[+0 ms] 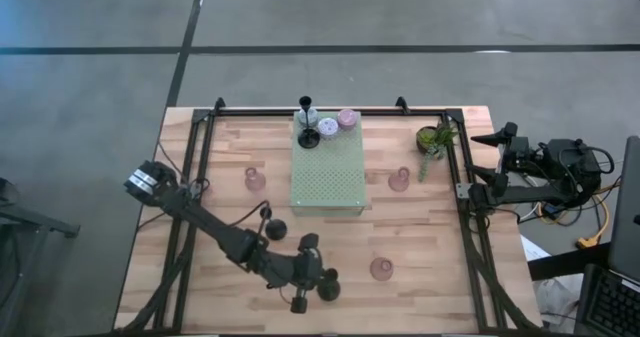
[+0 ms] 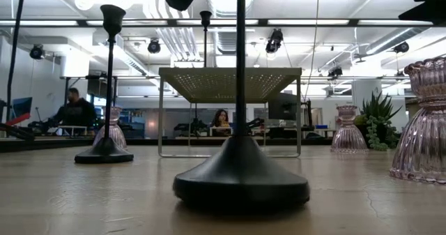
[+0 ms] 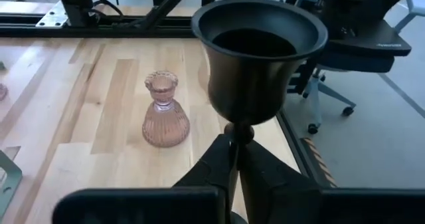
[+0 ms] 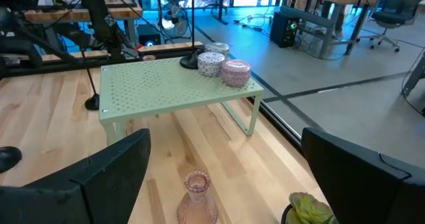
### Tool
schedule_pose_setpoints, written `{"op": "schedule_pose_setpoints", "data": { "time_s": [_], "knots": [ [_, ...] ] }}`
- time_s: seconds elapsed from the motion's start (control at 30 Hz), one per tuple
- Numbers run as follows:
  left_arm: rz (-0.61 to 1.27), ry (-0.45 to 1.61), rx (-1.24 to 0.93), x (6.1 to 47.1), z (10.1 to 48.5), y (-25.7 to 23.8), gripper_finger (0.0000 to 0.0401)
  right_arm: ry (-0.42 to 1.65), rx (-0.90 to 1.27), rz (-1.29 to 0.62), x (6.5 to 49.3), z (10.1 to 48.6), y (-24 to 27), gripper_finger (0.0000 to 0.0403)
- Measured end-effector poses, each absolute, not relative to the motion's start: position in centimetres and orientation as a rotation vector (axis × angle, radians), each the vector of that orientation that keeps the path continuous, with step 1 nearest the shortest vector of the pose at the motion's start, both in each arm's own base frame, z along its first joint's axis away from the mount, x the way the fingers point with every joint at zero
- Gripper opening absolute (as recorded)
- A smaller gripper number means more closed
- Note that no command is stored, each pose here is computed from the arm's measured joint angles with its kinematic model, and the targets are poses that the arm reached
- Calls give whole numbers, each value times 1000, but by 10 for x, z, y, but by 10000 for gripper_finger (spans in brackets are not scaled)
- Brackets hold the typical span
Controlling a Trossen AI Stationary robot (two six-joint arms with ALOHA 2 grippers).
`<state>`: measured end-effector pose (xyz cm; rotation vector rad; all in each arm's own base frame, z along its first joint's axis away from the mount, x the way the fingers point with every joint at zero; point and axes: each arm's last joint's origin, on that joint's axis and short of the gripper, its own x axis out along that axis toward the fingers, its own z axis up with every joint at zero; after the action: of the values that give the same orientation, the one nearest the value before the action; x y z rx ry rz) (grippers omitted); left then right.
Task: Pick & Place candle stick holders
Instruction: Put the bottom black candle holder on the shelf
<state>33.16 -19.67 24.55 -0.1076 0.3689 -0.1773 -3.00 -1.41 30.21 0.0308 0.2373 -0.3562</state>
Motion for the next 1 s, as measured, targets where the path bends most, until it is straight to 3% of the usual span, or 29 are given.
{"op": "schedule_pose_setpoints", "data": {
  "time_s": [0.17, 0.5, 0.77, 1.0],
  "knots": [
    [-149, 298, -102, 334, 257, -196, 16, 237, 31, -356, -30, 302, -14, 384],
    [144, 173, -134, 320, 350, -164, 16, 237, 31, -356, -30, 302, -14, 384],
    [427, 256, -98, 327, 403, -100, 16, 238, 31, -356, -30, 302, -14, 384],
    [468, 289, -123, 340, 414, -34, 16, 237, 31, -356, -30, 302, -14, 384]
  ]
}}
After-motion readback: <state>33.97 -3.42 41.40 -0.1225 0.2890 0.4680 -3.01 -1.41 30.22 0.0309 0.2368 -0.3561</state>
